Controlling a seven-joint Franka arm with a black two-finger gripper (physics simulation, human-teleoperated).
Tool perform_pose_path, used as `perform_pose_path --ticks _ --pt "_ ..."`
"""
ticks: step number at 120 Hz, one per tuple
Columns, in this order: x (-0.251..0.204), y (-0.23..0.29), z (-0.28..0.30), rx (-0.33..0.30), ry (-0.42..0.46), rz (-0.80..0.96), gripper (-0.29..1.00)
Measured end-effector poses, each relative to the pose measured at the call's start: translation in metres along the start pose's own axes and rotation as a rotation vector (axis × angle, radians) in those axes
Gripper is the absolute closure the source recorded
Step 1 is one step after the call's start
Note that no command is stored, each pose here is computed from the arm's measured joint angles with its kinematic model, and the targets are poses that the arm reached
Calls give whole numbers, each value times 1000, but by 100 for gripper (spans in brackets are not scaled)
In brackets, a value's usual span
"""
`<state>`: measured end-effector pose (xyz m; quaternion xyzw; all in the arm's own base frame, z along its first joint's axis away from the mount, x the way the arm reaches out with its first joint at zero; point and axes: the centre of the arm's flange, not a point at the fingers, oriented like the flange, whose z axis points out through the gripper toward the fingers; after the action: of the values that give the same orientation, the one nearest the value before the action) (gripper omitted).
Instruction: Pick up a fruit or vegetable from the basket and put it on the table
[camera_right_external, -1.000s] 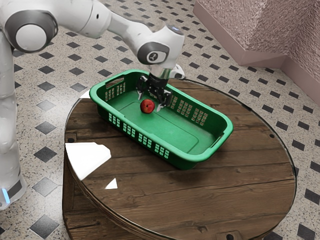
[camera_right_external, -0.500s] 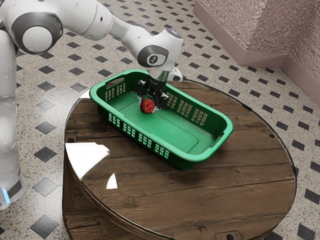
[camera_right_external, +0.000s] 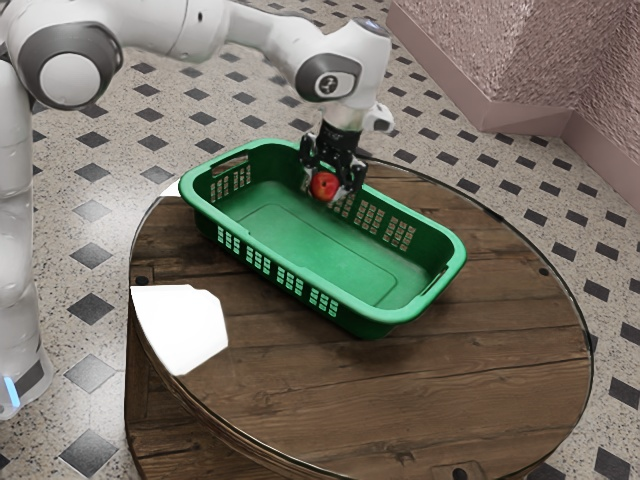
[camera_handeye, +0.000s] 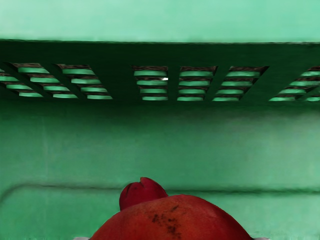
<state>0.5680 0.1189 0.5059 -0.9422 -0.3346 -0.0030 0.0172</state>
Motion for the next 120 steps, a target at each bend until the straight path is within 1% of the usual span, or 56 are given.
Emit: perform_pose_path --ticks 11,23,33,41,49,56,64,76,96,112,120 --pt "-3 12 -25 1 16 29 39" --pt "0 15 -46 17 29 40 39" --pt "7 4 -52 38 23 28 38" --pt "18 -18 -55 56 20 1 39" --pt "32 -47 -55 72 15 -36 39" --pt "53 -63 -51 90 14 -61 38" --pt "80 -66 -45 113 12 -67 39" --pt "115 -69 -30 131 0 -67 39" --pt "148 -67 -11 122 -8 -20 39" --pt "176 -87 5 96 -9 4 39" --pt "185 -92 23 83 -29 27 38"
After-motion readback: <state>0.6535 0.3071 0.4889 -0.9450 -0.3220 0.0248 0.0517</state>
